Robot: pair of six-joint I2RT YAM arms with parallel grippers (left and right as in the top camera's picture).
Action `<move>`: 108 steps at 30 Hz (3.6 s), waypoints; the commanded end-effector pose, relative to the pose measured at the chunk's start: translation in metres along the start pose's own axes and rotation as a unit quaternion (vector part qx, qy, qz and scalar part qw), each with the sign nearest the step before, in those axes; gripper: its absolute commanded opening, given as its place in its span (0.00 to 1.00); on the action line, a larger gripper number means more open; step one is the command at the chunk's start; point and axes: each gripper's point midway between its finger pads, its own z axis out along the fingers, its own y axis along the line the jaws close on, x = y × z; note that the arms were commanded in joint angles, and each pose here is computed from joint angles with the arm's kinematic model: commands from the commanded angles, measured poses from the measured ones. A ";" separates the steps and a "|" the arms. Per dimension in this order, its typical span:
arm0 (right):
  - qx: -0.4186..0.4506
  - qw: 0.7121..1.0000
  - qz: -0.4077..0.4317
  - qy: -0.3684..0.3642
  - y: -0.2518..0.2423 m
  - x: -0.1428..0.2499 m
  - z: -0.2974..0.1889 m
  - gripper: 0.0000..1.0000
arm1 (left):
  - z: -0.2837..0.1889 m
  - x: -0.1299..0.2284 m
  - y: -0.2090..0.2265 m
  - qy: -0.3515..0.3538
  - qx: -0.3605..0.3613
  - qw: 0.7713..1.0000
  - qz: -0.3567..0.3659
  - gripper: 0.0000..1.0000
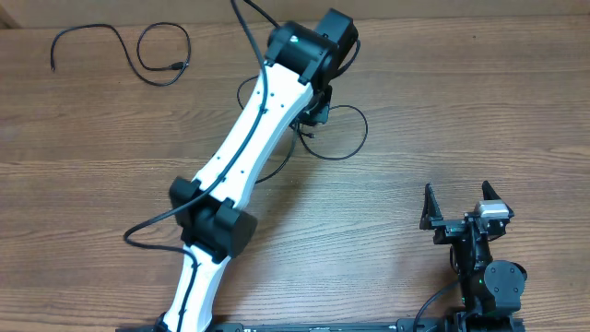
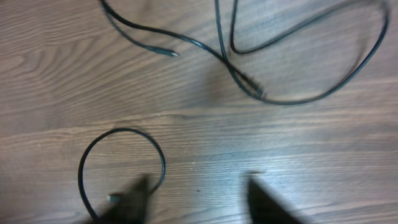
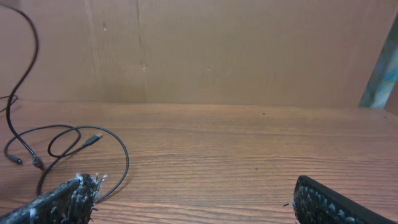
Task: Untangle cables
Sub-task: 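Lower the left gripper back onto the bundle at the right, then grasp a black cable strand in the bundle with the left gripper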
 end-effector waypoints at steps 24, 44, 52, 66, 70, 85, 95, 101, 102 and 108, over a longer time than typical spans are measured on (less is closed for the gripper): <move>-0.002 1.000 0.001 -0.002 0.001 0.002 0.000 1.00 | 0.051 -0.043 -0.017 -0.038 0.023 0.990 0.135 1.00; -0.002 1.000 0.001 -0.001 0.001 0.002 0.000 1.00 | 0.055 -0.151 -0.023 -0.193 0.208 0.959 -0.007 0.98; -0.002 1.000 0.001 -0.001 0.001 0.002 0.000 1.00 | 0.098 -0.157 -0.062 -0.188 0.208 0.960 -0.019 0.95; -0.002 1.000 0.001 -0.002 0.001 0.002 0.000 1.00 | 0.167 -0.137 -0.078 -0.132 0.184 0.973 -0.035 0.81; -0.002 1.000 0.001 -0.001 0.001 0.002 0.000 1.00 | 0.172 -0.135 -0.084 -0.130 0.184 0.974 -0.031 0.80; -0.002 1.000 0.001 -0.002 0.001 0.002 0.000 1.00 | 0.203 -0.119 -0.088 -0.095 0.176 0.979 -0.033 0.37; -0.002 1.000 0.001 -0.002 0.001 0.002 0.000 1.00 | 0.201 -0.118 -0.088 -0.100 0.172 0.980 0.001 0.18; -0.002 1.000 0.001 -0.001 0.001 0.002 0.000 1.00 | 0.190 -0.126 -0.088 -0.113 0.176 0.978 0.000 0.04; -0.002 1.000 0.001 -0.002 0.001 0.002 0.000 1.00 | 0.184 -0.130 -0.088 -0.118 0.177 0.977 0.000 0.04; -0.002 1.000 0.001 -0.002 0.001 0.002 0.000 1.00 | 0.103 -0.154 -0.080 -0.171 0.198 0.965 -0.003 0.04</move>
